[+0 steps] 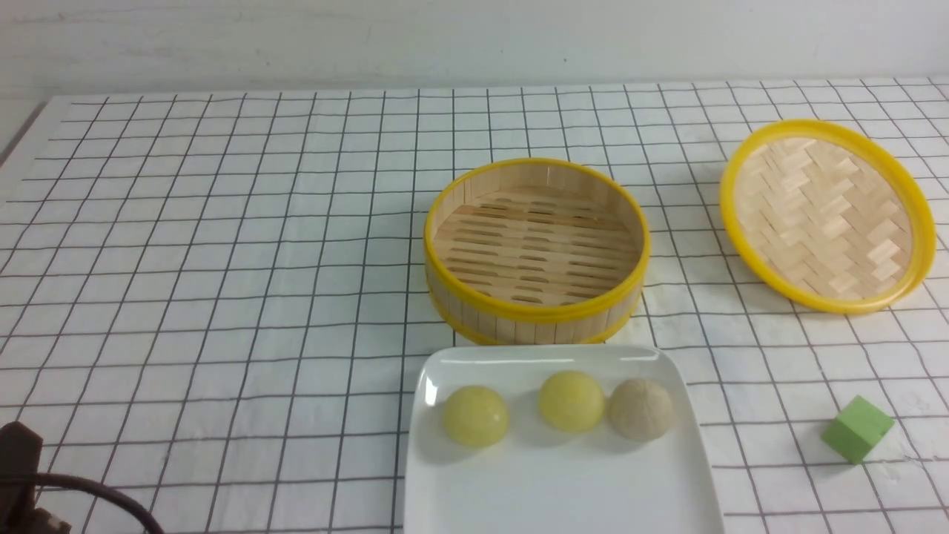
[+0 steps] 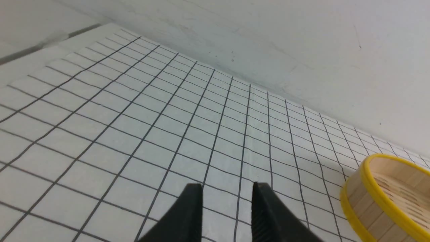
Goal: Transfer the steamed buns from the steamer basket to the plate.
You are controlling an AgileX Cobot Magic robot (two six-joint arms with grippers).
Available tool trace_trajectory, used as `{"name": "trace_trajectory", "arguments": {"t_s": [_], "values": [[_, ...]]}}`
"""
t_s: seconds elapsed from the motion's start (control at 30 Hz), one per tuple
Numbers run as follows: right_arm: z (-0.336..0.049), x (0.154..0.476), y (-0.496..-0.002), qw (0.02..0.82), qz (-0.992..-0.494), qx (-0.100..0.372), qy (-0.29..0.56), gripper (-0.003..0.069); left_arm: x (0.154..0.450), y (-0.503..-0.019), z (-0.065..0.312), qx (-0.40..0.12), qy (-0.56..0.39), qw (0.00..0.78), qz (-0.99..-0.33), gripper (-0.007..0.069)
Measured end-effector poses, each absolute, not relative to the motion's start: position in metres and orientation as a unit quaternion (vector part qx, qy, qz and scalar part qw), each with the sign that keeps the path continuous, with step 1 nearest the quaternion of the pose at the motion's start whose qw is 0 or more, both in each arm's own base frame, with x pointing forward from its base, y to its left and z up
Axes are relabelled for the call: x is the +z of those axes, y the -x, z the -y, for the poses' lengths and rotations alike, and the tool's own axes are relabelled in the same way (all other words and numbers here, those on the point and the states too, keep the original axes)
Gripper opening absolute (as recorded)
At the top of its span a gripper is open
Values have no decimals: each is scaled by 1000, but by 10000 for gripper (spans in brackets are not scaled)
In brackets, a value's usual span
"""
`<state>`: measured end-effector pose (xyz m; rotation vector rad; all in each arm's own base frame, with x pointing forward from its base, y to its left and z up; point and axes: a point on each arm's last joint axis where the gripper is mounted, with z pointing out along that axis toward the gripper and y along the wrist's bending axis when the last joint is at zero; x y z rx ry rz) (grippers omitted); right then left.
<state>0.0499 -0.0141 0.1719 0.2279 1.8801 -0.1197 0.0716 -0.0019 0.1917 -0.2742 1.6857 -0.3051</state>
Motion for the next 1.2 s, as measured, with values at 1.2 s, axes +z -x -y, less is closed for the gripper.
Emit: {"name": "trace_trajectory", "arguments": {"t_s": [1.2], "values": [[14, 172, -50, 583, -805, -52, -97, 240, 170, -56, 4, -51, 1, 577, -815, 241]]}}
